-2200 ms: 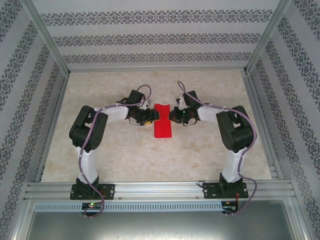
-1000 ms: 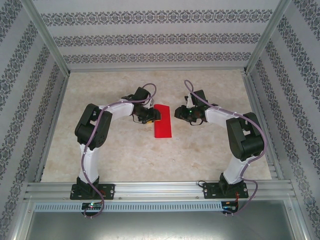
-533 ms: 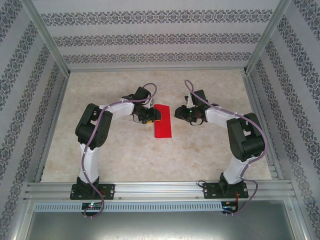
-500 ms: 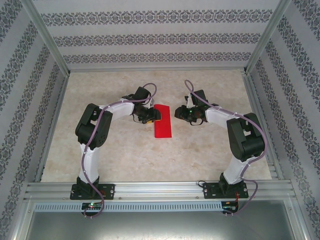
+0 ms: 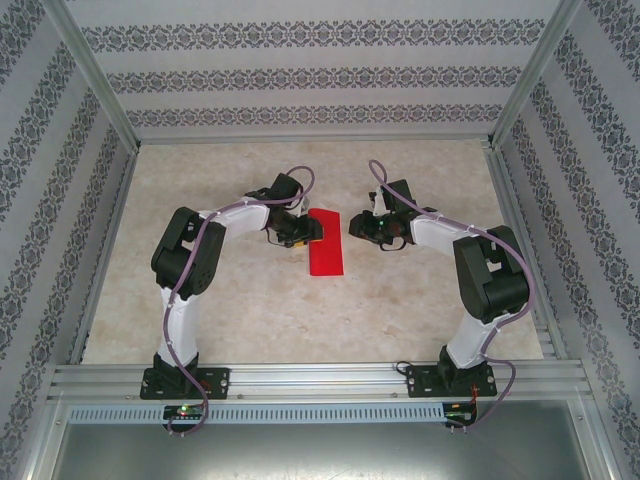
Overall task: Fold a paper plane with a square sheet of paper (fold left side to right side)
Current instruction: First fold in half a square sheet of paper at the center of the table.
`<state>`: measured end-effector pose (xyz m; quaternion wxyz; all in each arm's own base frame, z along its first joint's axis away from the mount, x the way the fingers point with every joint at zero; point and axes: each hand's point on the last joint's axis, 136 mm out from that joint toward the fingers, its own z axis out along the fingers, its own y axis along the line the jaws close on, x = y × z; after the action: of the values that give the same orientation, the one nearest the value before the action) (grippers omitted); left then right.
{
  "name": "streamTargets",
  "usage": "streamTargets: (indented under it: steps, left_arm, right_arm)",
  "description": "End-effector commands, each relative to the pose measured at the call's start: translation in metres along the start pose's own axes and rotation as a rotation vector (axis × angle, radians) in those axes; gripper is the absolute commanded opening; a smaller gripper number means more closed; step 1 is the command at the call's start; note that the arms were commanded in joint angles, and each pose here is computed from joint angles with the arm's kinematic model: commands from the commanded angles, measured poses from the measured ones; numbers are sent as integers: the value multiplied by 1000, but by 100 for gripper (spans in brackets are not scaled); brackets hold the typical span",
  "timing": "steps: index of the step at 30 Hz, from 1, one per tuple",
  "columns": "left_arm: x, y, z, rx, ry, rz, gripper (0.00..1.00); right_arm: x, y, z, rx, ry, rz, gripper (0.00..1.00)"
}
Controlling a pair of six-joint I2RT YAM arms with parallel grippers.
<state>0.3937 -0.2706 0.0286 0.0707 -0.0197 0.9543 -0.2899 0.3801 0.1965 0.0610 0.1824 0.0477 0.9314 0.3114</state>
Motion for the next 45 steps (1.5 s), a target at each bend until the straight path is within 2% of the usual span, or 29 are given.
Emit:
streamTargets:
  steps: [1, 20, 33, 45]
  left_arm:
    - [24, 26, 32, -93, 73, -33, 53]
    - [25, 29, 32, -104, 68, -44, 52]
    - [25, 30, 32, -106, 69, -41, 52]
    - [27, 30, 33, -107, 73, -39, 52]
  right_arm:
    - [5, 11, -5, -29, 13, -26, 32]
    - [12, 22, 5, -71, 36, -17, 31]
    - [20, 36, 31, -115, 100, -6, 10]
    - [33, 21, 49, -56, 160, 4, 9]
